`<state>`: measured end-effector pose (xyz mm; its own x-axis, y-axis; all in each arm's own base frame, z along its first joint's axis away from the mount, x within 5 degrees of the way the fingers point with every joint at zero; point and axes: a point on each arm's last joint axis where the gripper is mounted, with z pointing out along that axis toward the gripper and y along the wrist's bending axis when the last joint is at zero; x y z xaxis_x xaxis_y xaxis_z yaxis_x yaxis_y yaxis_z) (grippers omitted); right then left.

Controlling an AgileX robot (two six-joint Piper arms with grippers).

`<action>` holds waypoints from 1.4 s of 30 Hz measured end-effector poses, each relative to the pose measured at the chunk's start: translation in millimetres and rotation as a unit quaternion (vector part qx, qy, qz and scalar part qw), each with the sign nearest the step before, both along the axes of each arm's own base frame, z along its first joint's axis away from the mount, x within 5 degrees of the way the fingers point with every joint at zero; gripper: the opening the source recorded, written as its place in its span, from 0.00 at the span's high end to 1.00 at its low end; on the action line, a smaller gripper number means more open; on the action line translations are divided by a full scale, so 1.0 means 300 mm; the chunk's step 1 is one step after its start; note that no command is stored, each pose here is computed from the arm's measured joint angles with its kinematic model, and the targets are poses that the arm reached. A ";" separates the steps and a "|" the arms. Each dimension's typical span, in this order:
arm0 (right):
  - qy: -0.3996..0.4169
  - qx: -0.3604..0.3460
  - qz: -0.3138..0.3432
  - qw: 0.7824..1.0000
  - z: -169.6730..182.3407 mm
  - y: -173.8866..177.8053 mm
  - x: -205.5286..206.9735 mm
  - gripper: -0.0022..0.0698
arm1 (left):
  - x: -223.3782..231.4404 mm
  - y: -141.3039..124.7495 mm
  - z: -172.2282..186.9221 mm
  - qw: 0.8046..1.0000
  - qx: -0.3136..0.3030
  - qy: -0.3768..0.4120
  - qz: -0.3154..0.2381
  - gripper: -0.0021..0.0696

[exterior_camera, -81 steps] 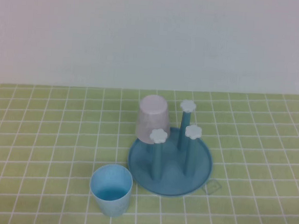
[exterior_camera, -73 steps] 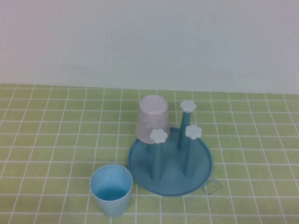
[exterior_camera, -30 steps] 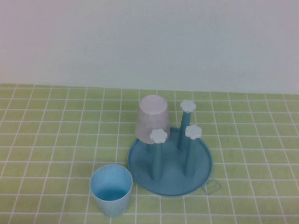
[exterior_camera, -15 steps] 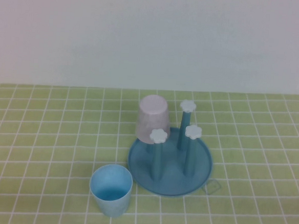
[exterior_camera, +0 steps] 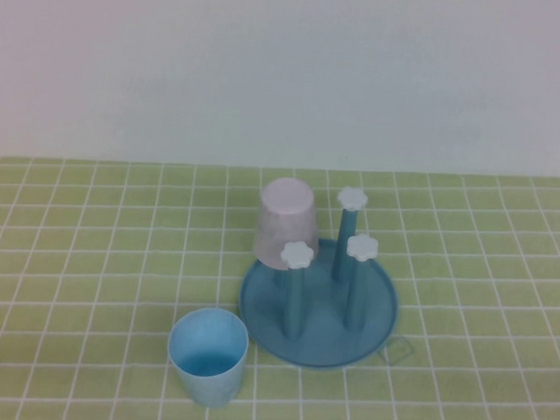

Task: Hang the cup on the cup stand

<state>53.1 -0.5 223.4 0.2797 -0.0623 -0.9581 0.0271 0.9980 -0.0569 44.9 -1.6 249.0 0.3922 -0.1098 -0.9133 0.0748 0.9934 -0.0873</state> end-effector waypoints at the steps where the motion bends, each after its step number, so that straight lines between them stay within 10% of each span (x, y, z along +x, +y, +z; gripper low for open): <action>1: 0.000 0.000 0.000 1.000 0.000 0.000 0.000 0.97 | -0.005 0.000 0.023 1.000 0.001 0.006 0.000 0.97; 21: 0.188 -0.016 -0.011 0.982 0.080 -0.005 -0.045 0.97 | 0.021 -0.003 0.199 0.983 0.016 0.181 -0.002 0.97; 34: 0.218 0.023 0.011 0.976 0.061 0.007 -0.047 0.97 | 0.254 -0.095 0.339 0.855 0.048 0.495 -0.145 0.97; 42: 0.218 0.024 0.012 0.976 0.062 0.007 -0.047 0.97 | 0.452 -0.147 0.322 0.741 0.072 0.622 -0.243 0.97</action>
